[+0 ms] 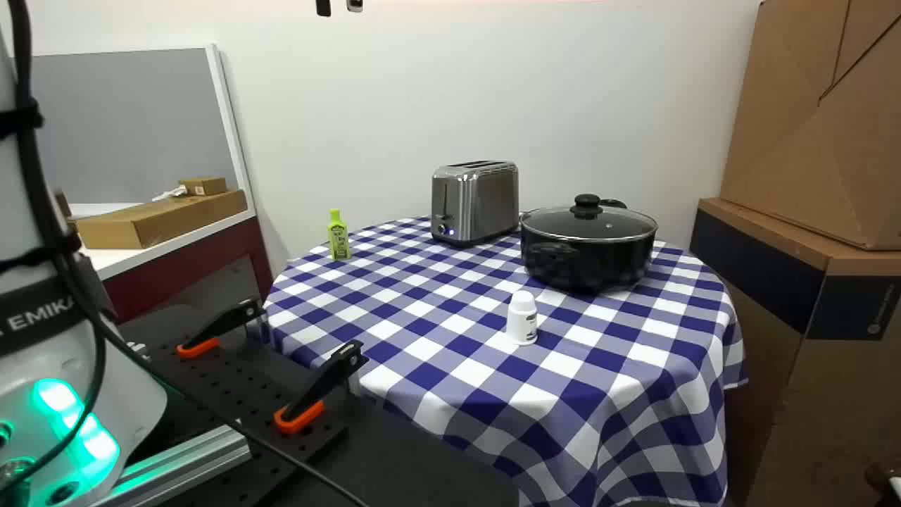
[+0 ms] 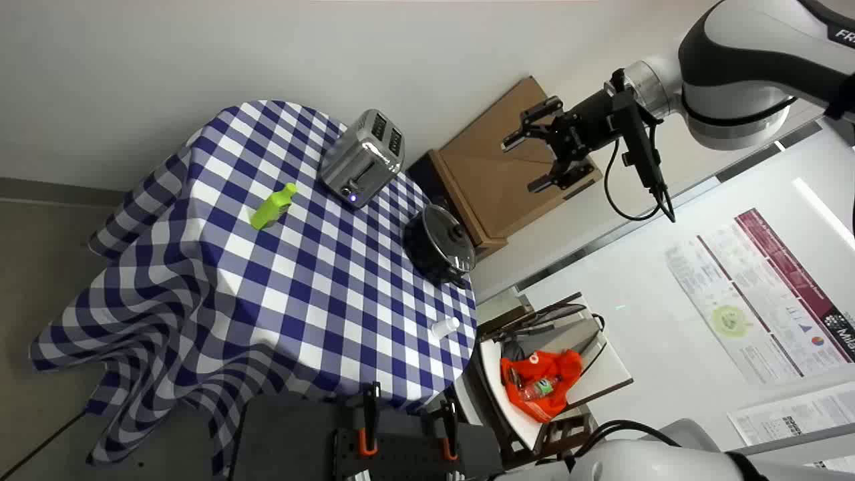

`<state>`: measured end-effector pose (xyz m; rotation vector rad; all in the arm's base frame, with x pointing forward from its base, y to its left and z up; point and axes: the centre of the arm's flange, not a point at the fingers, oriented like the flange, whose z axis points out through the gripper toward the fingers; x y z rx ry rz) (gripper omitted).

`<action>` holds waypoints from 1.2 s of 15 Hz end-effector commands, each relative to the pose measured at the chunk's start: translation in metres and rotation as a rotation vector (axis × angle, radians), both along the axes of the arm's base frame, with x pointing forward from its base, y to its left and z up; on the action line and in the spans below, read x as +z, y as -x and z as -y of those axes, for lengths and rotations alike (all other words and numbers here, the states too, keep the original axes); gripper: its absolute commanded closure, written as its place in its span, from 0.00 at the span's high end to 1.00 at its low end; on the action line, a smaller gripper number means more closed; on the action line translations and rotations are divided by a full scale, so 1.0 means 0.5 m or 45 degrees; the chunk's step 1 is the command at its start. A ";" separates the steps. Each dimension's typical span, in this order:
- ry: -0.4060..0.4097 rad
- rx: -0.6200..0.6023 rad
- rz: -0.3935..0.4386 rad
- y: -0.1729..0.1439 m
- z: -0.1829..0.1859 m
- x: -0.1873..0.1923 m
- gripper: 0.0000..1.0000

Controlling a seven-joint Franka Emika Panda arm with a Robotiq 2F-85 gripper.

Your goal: Press the button on the toaster.

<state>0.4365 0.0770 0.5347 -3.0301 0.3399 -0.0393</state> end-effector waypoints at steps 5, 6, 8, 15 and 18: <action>0.038 0.049 0.003 -0.010 -0.016 -0.021 1.00; 0.052 0.060 0.000 -0.016 -0.025 -0.033 1.00; 0.065 0.086 -0.007 -0.031 -0.041 -0.060 0.91; 0.162 0.120 -0.043 -0.089 -0.059 -0.187 0.29; 0.225 0.109 -0.055 -0.106 -0.049 -0.241 0.07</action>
